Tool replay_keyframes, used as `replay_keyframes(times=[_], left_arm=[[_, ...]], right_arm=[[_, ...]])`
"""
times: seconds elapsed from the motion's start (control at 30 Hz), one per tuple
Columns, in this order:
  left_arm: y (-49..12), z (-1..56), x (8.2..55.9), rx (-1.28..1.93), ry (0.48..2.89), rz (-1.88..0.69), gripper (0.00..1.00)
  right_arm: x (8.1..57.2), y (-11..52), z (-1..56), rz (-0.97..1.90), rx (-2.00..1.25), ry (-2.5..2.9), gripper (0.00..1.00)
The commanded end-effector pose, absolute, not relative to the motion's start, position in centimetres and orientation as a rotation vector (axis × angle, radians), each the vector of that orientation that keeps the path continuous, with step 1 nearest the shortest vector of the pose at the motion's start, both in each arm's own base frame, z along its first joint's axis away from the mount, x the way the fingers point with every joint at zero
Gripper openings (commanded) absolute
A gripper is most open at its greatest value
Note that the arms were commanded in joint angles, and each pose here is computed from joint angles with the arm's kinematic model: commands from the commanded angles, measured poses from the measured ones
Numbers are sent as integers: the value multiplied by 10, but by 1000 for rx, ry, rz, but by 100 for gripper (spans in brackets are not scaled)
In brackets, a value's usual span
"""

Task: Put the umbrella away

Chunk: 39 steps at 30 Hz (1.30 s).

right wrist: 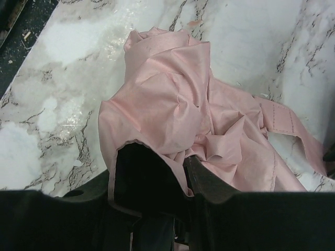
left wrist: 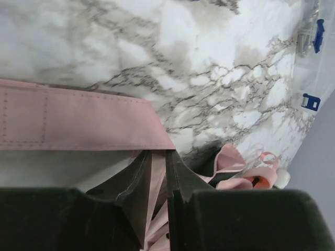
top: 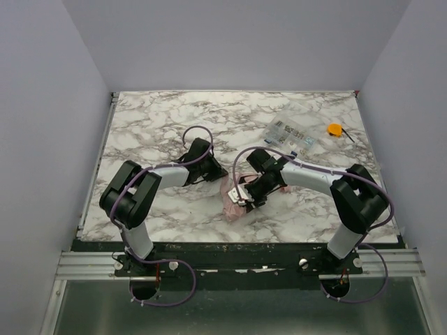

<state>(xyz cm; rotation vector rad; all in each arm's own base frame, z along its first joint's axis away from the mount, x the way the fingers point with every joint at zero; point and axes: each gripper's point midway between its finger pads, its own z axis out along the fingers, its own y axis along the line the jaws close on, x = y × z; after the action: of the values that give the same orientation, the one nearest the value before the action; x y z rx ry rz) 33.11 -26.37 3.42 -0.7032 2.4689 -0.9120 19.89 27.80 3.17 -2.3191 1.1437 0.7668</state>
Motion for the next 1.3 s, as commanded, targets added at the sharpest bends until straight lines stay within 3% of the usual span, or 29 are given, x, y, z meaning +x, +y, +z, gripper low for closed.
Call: replay_keyframes(times=[0.0, 0.17, 0.57, 0.77, 0.93, 1.0, 1.07, 1.13, 1.27], left_arm=[[-273, 37, 339, -584, 2540, -885, 21], [-261, 45, 362, -537, 2541, -773, 30], [-255, 86, 409, -429, 2548, -752, 32], [-231, 145, 428, -271, 2369, -684, 35], [-195, 203, 406, -135, 2074, -648, 47], [-180, 210, 386, -118, 1947, -711, 55], [-172, 211, 367, -87, 1860, -806, 71], [-169, 193, 351, -92, 1934, -879, 75], [-179, 139, 322, -218, 2236, -1015, 70]], right_arm=[[164, 230, -12, 823, -2422, 1570, 7], [159, 219, -20, 802, -2428, 1671, 7], [154, 215, -30, 863, -2370, 2010, 6], [155, 210, -38, 836, -2321, 2159, 6], [149, 212, -38, 916, -2318, 2241, 5], [148, 214, -39, 942, -2314, 2253, 5], [151, 215, -41, 932, -2318, 2258, 5], [160, 214, -46, 836, -2326, 2239, 5], [179, 215, -44, 676, -2286, 2135, 5]])
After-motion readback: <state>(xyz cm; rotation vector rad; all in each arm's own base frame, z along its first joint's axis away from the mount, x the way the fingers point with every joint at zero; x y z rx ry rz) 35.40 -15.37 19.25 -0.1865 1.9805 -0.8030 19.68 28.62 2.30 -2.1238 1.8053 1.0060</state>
